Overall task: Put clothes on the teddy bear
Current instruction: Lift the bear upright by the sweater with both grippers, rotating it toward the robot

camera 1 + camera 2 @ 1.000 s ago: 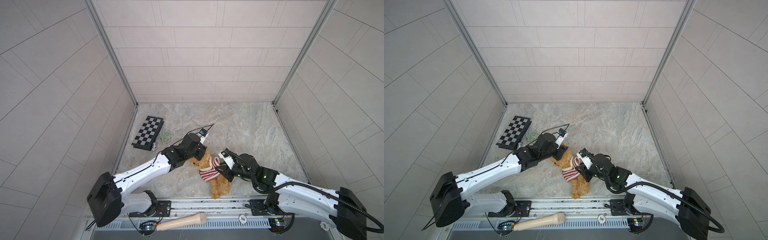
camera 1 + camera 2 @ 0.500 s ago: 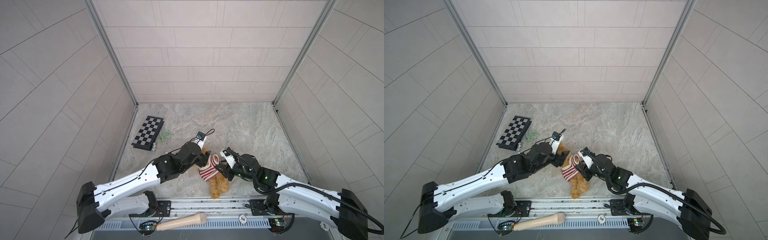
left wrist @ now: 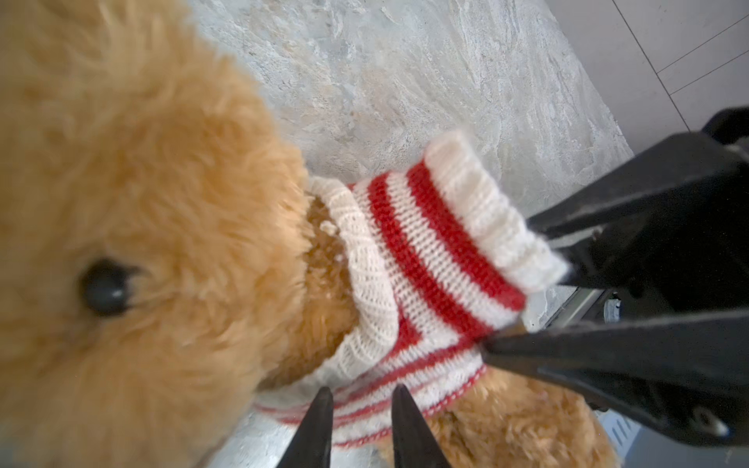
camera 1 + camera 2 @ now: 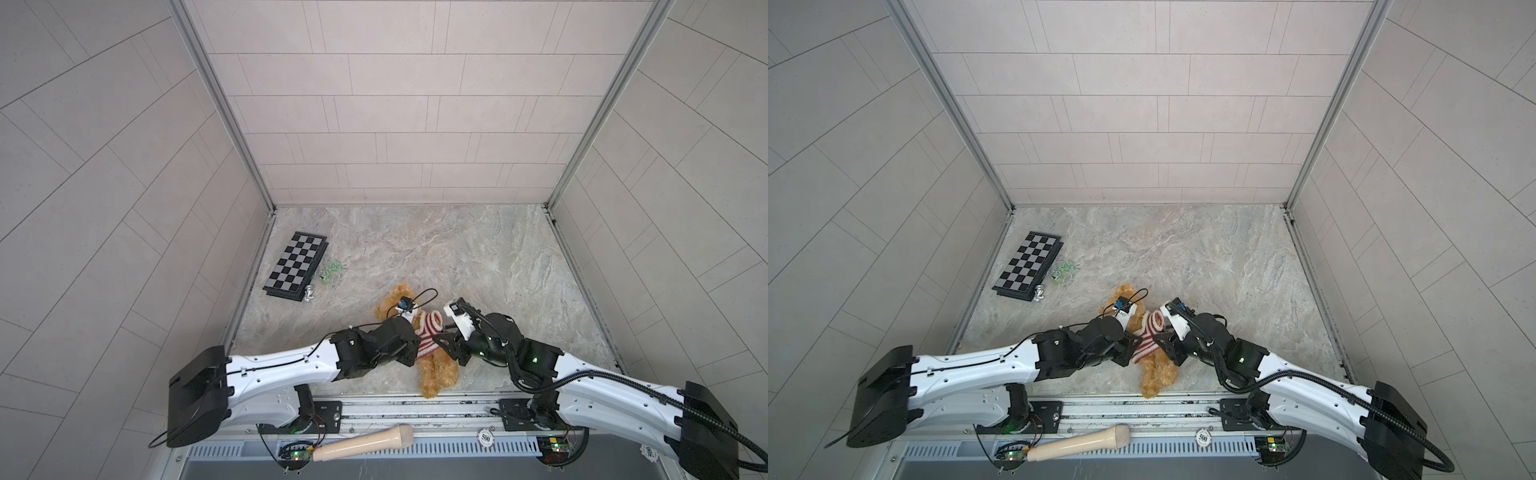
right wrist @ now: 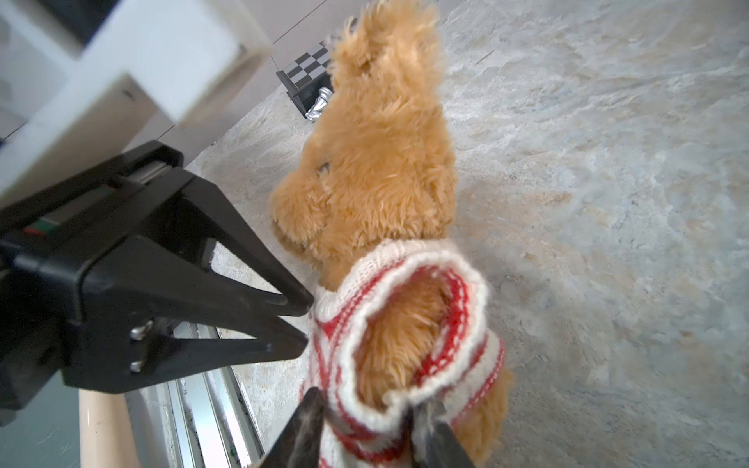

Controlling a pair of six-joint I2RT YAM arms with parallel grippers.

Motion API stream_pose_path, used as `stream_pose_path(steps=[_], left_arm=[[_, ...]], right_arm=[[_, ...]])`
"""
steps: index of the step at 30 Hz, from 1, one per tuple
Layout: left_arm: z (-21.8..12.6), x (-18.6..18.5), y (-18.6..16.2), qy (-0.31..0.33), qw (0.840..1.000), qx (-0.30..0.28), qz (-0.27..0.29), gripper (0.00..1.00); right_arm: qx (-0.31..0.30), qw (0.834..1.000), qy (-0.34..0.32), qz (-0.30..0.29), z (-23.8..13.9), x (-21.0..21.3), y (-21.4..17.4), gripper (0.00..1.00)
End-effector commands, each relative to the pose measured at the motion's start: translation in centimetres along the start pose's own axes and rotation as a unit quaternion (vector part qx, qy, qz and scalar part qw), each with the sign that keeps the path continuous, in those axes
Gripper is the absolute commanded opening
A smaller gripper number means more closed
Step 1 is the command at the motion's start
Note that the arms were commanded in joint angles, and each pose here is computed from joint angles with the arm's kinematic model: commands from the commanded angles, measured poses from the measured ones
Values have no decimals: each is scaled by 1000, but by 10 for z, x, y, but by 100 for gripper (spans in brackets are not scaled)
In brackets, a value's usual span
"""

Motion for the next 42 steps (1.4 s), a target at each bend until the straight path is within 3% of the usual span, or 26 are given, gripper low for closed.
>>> stream_pose_path(steps=[1,10,18,23,28,33,36,42], left_arm=[[8,-11,11,-28,999,-13,-11,28],[25,20,29,22,1000,-5,-5,28],[6,20,37,28,999,-16,12,32],[-18,4,29,22,999,-20,35,50],[-27,-16,15,10,999,-4,35,79],[-15,-11,-4,42,999,20,27,84],[-6,-9,-8,55,998,23,26,81],[9,-4,-12,84,995,31,43,50]], right_arm=[[-4,1000,4,14,-1,5,-2,38],[-20,999,29,32,4,20,-6,37],[-29,999,17,22,3,21,-4,36],[-44,998,-33,-6,-22,13,5,35],[-43,997,-69,-7,-29,4,-3,37],[-54,995,-78,9,-28,1,-7,36],[-55,994,-91,0,-32,-1,-3,36],[-50,989,-132,-37,-43,-8,17,35]])
Point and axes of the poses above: each gripper's point midway between its finger pads, its own z axis out along the fingers, its own x axis along the line the jaws close on, y = z × x, the point moved 8 cm from there along -z, back along the fingers, and after that the axes turned 11 degrees about -z, right-handed, at the moved point
